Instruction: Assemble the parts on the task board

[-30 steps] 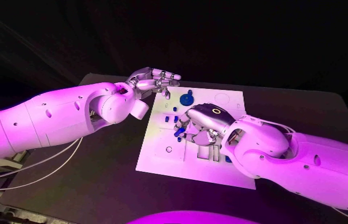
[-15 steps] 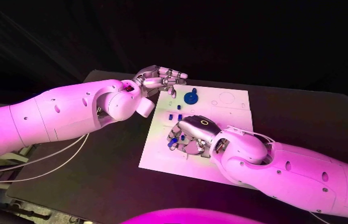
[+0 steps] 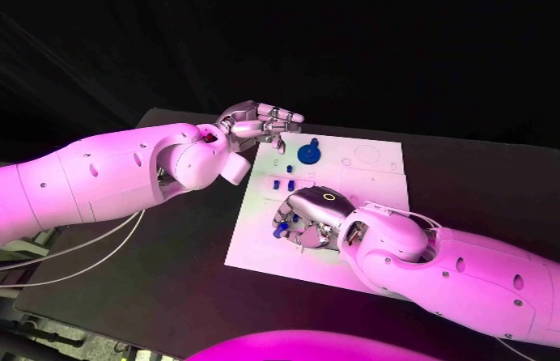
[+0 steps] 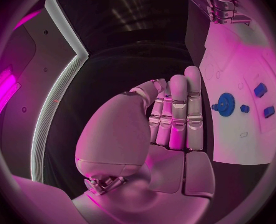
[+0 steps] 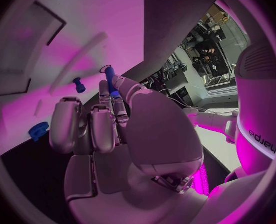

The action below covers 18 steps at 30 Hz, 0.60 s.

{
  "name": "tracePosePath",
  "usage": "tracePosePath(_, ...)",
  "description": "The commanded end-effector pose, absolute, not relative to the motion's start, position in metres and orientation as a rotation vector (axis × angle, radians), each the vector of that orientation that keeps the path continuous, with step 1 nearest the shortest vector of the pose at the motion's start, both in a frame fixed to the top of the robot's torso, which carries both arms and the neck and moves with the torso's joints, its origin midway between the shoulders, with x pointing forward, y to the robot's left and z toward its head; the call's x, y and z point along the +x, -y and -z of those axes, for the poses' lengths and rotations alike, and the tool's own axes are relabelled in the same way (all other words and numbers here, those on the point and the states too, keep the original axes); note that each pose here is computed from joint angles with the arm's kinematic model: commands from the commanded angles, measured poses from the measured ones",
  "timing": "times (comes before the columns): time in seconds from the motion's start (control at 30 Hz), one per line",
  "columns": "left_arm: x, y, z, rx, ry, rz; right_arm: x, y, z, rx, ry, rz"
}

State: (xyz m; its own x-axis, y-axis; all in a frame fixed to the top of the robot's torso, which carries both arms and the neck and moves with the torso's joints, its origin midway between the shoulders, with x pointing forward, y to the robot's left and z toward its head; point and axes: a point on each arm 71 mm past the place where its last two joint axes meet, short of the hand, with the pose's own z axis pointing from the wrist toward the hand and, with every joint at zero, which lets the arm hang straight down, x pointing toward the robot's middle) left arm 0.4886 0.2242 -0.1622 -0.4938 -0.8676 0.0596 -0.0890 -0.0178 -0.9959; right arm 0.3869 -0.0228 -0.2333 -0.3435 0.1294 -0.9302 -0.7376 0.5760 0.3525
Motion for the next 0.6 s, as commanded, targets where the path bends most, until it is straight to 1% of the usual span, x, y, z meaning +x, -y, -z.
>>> tracePosePath(0.03, 0.4877, -0.2225, 0.1615, -0.998, -1.637, 1.595, 0.3868, 0.0237, 0.2357, -0.549, -1.708, -0.926)
tracePosePath(0.23, 0.4877, -0.2232, 0.1616, -0.998, -1.638, 1.594, 0.387, 0.0257, 0.2354, -0.563, -1.698, -0.886)
tracePosePath(0.6, 0.4875, -0.2234, 0.1616, -0.999, -1.641, 1.594, 0.3817, 0.0165, 0.2334, -0.593, -1.693, -0.88)
